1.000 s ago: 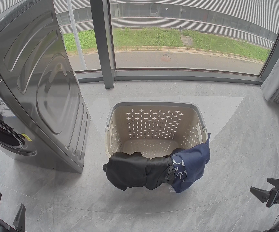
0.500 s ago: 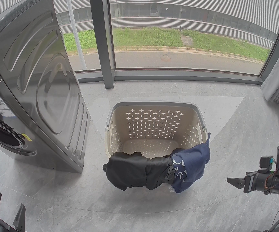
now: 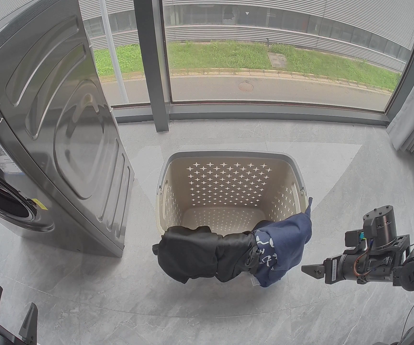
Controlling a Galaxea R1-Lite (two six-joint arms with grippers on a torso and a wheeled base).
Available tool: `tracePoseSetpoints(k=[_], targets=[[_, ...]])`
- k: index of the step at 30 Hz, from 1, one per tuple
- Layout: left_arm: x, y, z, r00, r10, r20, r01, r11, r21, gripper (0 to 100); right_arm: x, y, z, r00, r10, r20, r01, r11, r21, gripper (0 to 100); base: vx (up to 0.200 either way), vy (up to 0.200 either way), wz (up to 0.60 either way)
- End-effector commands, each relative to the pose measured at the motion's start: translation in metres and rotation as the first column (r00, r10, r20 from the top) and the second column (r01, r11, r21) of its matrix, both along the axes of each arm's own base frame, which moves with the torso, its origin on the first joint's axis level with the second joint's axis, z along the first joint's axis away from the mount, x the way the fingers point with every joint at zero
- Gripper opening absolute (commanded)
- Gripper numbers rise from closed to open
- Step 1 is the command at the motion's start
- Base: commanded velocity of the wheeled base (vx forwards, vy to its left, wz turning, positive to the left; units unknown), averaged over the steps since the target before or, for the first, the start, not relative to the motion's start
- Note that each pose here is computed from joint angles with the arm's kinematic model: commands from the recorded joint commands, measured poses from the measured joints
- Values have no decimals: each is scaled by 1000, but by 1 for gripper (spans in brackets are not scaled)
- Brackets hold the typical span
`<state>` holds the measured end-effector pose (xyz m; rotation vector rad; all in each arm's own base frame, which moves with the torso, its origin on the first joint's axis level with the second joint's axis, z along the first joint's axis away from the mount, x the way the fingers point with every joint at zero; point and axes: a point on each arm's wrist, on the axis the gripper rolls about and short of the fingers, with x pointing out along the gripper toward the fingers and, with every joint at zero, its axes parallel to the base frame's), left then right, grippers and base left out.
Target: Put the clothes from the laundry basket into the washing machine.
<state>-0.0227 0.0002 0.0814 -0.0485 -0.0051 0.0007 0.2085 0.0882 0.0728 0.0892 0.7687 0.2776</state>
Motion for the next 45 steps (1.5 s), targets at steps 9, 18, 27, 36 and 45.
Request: tracePoseSetpoints(k=[9,18,27,36,45], targets=[[0,0,-5,1000,1,1,-1,1000,-2,100,34,22,-27,999,-5,31,5,1000,-11,100,0,0,0],[0,0,-5,1000,1,1,-1,1000,-1,100,45,35,-34,999,15,31,-15,1000,-7,100,0,0,0],[0,0,-5,1000,1,3,-1,1000,-1,100,64,43,-46,1000,-13,24,14,1000,-18,100,0,0,0],[0,0,-5,1000,1,1,-1,1000,-1,100,74,44,-52,999,-28,23,28,999,-19,100,0,0,0],[0,0,-5,1000,1,1,-1,1000,-2,100,83,48,-49,998,-42,46,42,999,9,0,0,0,0]])
